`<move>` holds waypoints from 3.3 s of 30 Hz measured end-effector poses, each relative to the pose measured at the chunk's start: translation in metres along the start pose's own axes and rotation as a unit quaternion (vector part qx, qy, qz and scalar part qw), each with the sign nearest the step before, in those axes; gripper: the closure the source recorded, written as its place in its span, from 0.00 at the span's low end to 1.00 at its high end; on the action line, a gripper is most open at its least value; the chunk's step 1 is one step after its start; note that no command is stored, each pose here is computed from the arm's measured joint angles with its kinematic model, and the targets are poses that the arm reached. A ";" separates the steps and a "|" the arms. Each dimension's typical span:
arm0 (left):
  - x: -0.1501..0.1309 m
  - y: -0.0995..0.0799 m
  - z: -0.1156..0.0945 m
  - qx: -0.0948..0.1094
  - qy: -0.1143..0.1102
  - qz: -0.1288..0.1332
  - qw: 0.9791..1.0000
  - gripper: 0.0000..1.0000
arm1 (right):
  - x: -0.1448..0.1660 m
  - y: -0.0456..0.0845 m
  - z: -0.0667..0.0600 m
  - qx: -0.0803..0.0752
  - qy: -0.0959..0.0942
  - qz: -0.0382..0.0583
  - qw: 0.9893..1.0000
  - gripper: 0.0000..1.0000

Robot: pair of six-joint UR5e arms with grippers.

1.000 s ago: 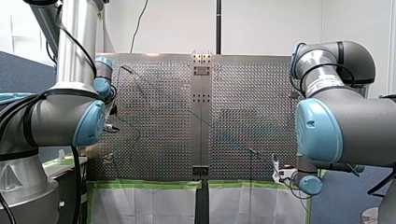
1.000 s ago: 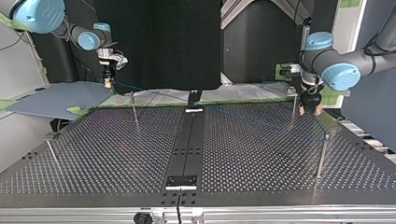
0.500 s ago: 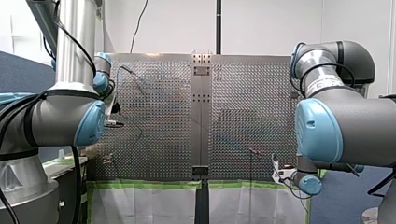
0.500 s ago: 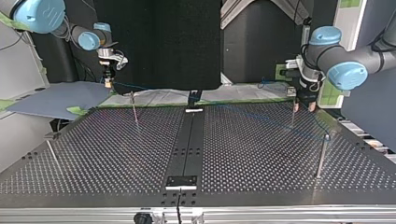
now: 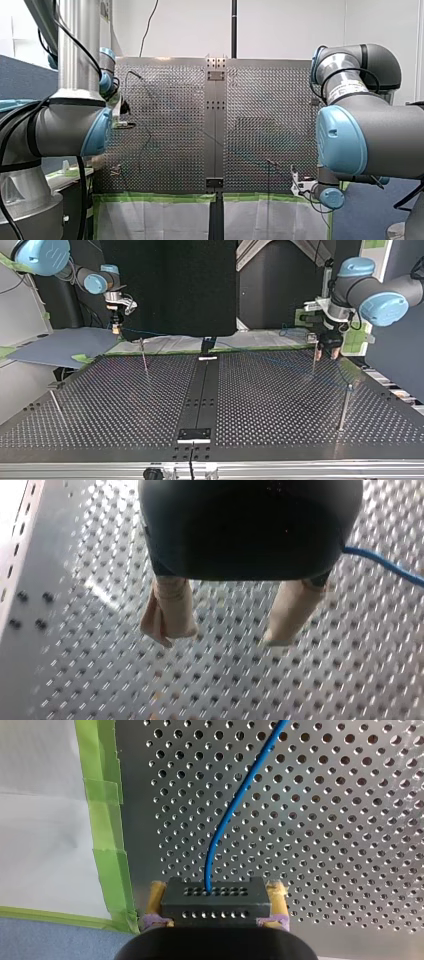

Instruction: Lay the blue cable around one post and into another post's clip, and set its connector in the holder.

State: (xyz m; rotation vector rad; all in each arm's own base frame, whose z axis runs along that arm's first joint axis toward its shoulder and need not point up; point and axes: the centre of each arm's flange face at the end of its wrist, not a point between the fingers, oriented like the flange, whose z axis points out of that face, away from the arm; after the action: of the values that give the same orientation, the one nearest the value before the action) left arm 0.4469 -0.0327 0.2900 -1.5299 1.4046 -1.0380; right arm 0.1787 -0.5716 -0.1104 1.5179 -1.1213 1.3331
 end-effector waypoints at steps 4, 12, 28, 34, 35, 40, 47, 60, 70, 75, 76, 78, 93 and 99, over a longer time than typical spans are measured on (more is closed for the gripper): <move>0.008 -0.014 -0.009 0.025 0.016 -0.010 1.000 0.00 | 0.000 0.000 0.000 0.000 0.000 0.000 1.000 1.00; 0.021 -0.024 -0.028 0.054 0.038 -0.032 0.997 0.00 | 0.000 -0.001 0.000 0.001 0.001 0.001 1.000 1.00; 0.029 -0.028 -0.043 0.081 0.052 -0.076 0.992 0.00 | 0.001 -0.002 0.001 0.002 0.001 0.002 1.000 1.00; 0.036 -0.027 -0.054 0.092 0.060 -0.080 0.991 0.00 | 0.001 -0.002 0.001 0.002 0.002 0.002 1.000 1.00; 0.037 -0.027 -0.055 0.094 0.063 -0.082 0.990 0.00 | 0.001 -0.003 0.001 0.002 0.002 0.001 1.000 1.00; 0.044 -0.025 -0.062 0.098 0.078 -0.098 0.987 0.00 | 0.001 -0.004 0.001 0.003 0.003 0.002 1.000 1.00; 0.051 -0.020 -0.067 0.093 0.094 -0.123 0.984 0.00 | 0.001 -0.005 0.001 0.004 0.003 0.002 1.000 1.00; 0.045 0.002 -0.066 0.100 0.094 -0.177 0.975 0.00 | 0.001 -0.007 0.001 0.006 0.002 0.001 1.000 1.00; 0.039 -0.008 -0.059 0.130 0.105 -0.211 0.963 0.00 | 0.001 -0.009 0.001 0.008 0.002 0.002 1.000 1.00; 0.040 -0.010 -0.058 0.132 0.118 -0.227 0.958 0.00 | 0.001 -0.010 0.001 0.008 0.003 0.002 1.000 1.00; 0.040 -0.010 -0.058 0.133 0.119 -0.230 0.957 0.00 | 0.001 -0.010 0.001 0.008 0.003 0.001 1.000 1.00; 0.040 -0.012 -0.057 0.134 0.122 -0.236 0.955 0.00 | 0.001 -0.010 0.001 0.008 0.003 0.001 1.000 1.00; 0.018 -0.004 -0.033 0.118 0.101 -0.268 0.951 0.00 | 0.001 -0.012 0.001 0.010 0.003 0.001 1.000 1.00; 0.007 -0.009 -0.022 0.119 0.089 -0.257 0.955 0.00 | 0.001 -0.012 0.001 0.010 0.004 0.001 1.000 1.00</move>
State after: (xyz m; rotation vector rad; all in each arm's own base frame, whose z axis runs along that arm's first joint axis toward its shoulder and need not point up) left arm 0.4294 -0.0400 0.3064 -1.6895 0.9597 -1.6311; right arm 0.1902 -0.5697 -0.1096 1.5239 -1.1076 1.3541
